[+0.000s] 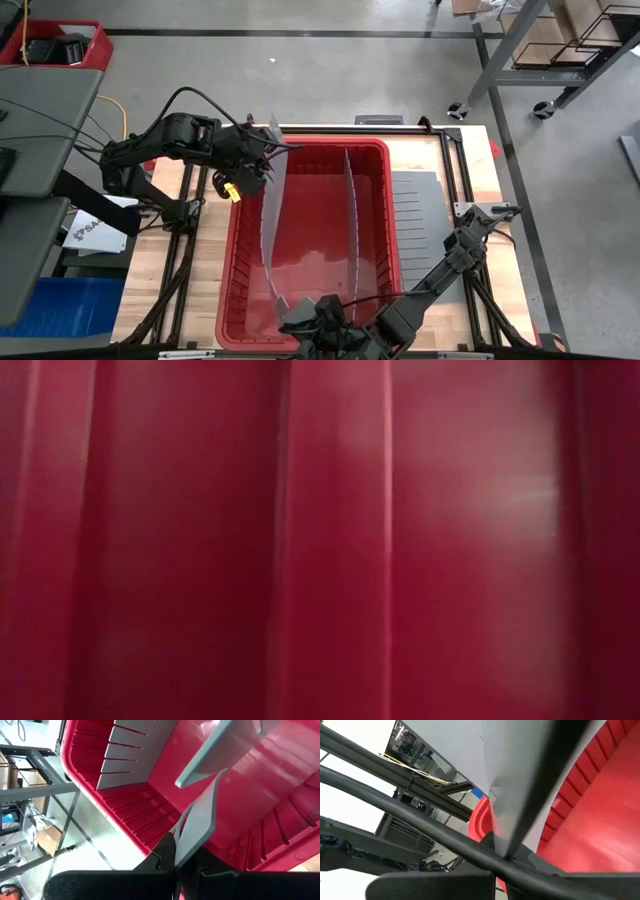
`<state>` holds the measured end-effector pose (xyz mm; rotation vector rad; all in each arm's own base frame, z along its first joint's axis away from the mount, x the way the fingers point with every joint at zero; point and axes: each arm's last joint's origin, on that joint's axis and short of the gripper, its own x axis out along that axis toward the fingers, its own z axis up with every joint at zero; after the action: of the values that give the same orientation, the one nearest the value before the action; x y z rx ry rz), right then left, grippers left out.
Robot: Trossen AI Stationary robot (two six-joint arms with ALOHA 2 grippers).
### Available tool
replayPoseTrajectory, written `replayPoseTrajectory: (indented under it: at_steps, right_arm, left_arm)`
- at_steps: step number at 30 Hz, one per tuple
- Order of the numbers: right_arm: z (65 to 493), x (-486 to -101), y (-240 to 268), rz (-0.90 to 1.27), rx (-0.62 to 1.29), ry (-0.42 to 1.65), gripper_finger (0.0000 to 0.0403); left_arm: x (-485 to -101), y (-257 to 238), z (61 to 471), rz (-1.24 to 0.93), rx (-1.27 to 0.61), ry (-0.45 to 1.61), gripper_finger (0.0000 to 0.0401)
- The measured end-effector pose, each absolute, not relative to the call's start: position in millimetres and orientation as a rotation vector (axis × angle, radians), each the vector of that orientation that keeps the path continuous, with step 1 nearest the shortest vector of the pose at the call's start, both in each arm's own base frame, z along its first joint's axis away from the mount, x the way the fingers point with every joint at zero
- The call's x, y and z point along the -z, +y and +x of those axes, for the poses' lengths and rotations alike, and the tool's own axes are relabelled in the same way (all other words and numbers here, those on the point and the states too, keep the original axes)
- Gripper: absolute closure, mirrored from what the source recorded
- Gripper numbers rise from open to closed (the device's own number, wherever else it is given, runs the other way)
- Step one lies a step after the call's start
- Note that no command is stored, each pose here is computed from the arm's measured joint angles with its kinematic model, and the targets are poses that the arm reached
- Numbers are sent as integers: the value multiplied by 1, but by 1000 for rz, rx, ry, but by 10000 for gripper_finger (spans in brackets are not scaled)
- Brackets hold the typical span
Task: Sort blocks
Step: Assemble the bin divider into the red bin
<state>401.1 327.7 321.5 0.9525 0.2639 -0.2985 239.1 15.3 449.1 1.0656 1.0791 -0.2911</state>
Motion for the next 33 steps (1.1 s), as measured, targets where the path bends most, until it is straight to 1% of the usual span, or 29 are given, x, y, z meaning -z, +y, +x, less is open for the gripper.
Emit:
replayPoseTrajectory:
  at_steps: [7,13,23,33]
  right_arm:
    - [408,-325,322,946,283,232,403]
    - [410,-329,321,935,275,226,403]
    - [411,-332,321,916,265,200,403]
    - [411,-334,322,907,254,194,403]
  left_arm:
    - [-450,16,238,1064,282,1083,401]
    - [-447,15,231,1054,289,1153,401]
    - [-453,12,235,1095,278,1070,401]
    - [-452,11,235,1079,286,1068,401]
